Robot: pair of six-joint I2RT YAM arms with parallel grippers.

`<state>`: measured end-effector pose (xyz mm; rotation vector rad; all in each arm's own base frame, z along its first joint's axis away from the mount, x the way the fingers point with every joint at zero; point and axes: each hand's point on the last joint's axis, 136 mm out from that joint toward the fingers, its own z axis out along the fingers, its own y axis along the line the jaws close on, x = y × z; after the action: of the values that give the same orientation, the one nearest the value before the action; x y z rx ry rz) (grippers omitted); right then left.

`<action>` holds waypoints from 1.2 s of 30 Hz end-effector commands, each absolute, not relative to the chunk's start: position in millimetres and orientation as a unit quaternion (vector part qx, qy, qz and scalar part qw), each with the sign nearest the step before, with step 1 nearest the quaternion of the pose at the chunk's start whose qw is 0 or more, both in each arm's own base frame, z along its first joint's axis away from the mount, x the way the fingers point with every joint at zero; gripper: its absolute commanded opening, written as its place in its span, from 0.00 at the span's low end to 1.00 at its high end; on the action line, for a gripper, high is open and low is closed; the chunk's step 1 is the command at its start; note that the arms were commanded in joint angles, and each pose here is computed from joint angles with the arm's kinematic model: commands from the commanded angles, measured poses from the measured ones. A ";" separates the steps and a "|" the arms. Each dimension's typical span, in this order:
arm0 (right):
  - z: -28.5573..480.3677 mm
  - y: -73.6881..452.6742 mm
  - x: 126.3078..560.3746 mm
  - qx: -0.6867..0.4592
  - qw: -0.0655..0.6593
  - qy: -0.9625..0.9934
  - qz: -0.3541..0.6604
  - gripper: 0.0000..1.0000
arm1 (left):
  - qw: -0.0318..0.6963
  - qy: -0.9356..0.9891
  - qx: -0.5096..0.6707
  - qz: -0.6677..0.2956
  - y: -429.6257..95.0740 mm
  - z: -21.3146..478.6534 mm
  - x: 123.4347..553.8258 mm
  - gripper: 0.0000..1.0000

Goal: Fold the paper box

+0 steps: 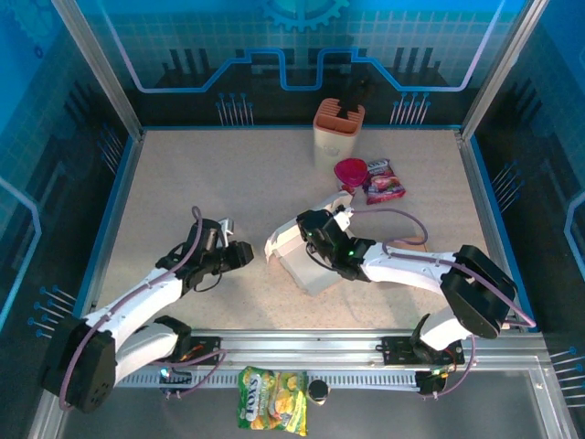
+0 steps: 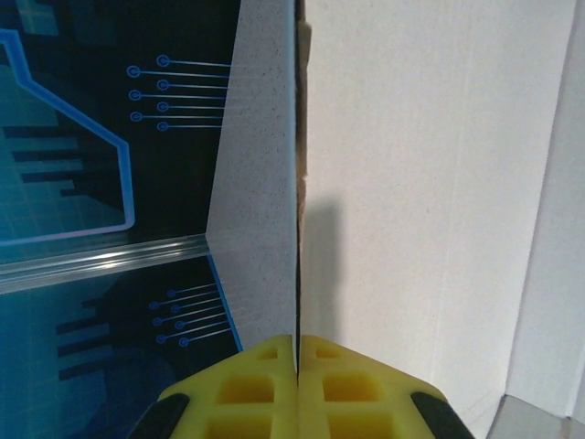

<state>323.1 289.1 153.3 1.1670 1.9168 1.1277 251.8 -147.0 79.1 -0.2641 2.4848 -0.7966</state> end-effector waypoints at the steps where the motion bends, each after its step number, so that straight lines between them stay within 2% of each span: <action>1: 143.7 285.5 324.9 0.441 0.309 0.725 0.429 0.00 | 0.294 0.910 -0.077 -0.282 -148.2 78.4 262.1 0.30; 17: 128.3 290.1 330.6 0.426 0.286 0.743 0.430 0.00 | 0.309 0.916 0.037 -0.254 -177.3 63.6 261.0 0.30; 36: 132.0 293.4 330.6 0.416 0.281 0.743 0.443 0.00 | 0.352 0.897 0.110 -0.242 -198.0 68.6 257.2 0.39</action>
<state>330.3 298.8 145.5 1.1101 1.9662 1.2260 254.1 -195.7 65.8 0.2444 2.3566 -0.6527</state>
